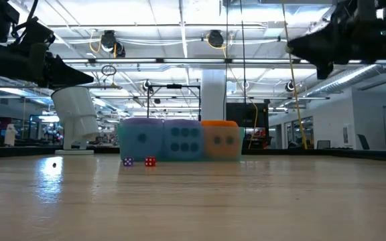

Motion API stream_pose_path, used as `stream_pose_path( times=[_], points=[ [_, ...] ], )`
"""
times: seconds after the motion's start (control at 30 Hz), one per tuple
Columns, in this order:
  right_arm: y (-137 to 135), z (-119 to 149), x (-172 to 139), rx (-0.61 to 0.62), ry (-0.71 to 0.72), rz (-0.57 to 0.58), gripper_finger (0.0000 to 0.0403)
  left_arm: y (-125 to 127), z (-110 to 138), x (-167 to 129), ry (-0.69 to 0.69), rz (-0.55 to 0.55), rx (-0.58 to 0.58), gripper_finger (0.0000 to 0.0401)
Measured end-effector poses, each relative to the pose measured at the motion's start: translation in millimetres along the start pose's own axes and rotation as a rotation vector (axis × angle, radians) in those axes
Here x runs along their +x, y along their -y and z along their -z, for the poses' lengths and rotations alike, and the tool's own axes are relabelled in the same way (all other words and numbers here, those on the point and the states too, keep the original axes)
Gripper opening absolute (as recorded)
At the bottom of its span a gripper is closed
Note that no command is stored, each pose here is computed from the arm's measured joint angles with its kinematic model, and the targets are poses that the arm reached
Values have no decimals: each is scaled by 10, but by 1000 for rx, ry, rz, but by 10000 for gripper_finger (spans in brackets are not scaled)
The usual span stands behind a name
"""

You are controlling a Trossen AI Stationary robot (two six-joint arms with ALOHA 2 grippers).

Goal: Pick & Place Dice

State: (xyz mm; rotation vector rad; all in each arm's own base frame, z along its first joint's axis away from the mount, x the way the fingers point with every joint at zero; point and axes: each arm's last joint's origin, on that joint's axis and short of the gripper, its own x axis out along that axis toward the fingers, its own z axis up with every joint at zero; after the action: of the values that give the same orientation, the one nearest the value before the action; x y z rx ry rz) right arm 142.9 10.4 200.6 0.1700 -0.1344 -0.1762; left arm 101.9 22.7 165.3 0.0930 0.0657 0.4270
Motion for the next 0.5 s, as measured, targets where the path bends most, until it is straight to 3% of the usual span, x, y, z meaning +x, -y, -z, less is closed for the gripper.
stream_pose_path(
  times=[0.17, 0.33, 0.5],
  points=[
    [34, 46, -39, 11, 12, 47, 50, 0, 0, 0, 0, 0, -1, 24],
    [-32, -111, 95, 33, 21, 53, 47, -1, -12, 0, 12, -1, -12, 24],
    [-71, -294, 436, -58, -34, 216, 54, -3, -32, -1, 33, -3, -24, 24]
  ],
)
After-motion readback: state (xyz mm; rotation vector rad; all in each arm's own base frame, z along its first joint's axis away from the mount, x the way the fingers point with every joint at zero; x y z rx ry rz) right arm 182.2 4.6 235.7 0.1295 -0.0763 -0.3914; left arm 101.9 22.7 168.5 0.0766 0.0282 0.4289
